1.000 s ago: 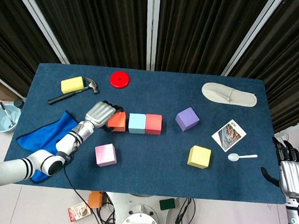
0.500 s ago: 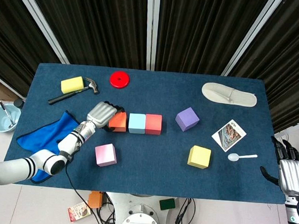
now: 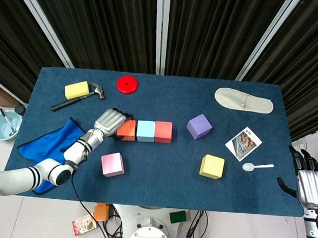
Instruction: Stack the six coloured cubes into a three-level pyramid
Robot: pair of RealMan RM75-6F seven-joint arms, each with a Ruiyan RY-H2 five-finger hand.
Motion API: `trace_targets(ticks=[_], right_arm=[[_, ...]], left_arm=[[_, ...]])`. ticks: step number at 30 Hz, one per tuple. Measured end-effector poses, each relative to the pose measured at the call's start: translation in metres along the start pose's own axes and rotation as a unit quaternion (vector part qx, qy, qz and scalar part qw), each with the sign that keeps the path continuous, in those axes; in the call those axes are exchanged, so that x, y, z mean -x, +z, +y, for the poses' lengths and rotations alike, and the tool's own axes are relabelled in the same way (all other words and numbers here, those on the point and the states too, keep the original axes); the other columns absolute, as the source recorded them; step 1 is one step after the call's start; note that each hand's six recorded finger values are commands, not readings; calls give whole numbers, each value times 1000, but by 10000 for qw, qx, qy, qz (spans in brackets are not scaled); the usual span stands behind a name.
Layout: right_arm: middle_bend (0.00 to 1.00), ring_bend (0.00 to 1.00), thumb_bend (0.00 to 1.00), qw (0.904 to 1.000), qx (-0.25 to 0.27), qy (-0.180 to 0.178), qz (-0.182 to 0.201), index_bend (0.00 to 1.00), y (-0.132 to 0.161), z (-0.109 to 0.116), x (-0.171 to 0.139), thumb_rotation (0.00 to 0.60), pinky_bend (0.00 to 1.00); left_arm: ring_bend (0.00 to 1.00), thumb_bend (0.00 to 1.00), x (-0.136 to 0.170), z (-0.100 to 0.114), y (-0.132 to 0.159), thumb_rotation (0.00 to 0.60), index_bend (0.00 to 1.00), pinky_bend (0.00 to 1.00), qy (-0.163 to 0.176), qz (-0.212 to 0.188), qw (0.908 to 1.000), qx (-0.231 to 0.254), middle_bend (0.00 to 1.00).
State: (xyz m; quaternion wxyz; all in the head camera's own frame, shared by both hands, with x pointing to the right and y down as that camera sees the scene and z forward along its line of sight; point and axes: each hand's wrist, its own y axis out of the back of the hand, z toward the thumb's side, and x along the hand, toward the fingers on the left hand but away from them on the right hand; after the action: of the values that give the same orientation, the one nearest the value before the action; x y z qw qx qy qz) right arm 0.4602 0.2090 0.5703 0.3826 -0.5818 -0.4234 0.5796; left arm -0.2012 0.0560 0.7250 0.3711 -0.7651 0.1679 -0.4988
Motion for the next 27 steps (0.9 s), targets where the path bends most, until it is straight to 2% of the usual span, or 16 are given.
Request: trace_targets(ticks=[10, 14, 20, 27], right_arm=[[151, 77, 209, 10000, -9, -11, -17, 50, -1, 1, 0, 600, 188], [147, 77, 209, 10000, -5, -8, -22, 50, -2, 1, 0, 600, 187], [145, 77, 209, 10000, 3, -11, -3, 50, -1, 0, 1, 600, 177], [144, 77, 209, 10000, 12, -18, 1, 50, -2, 1, 1, 600, 159]], left_arm=[[352, 207, -3, 0, 3, 584, 307, 293, -20, -21, 10000, 36, 328], [336, 207, -4, -1, 5, 569, 276, 293, -45, -44, 10000, 27, 290], [320, 207, -3, -2, 4, 456, 231, 296, -65, -34, 10000, 41, 249], [311, 207, -2, -3, 5, 430, 222, 296, -88, -19, 10000, 22, 222]])
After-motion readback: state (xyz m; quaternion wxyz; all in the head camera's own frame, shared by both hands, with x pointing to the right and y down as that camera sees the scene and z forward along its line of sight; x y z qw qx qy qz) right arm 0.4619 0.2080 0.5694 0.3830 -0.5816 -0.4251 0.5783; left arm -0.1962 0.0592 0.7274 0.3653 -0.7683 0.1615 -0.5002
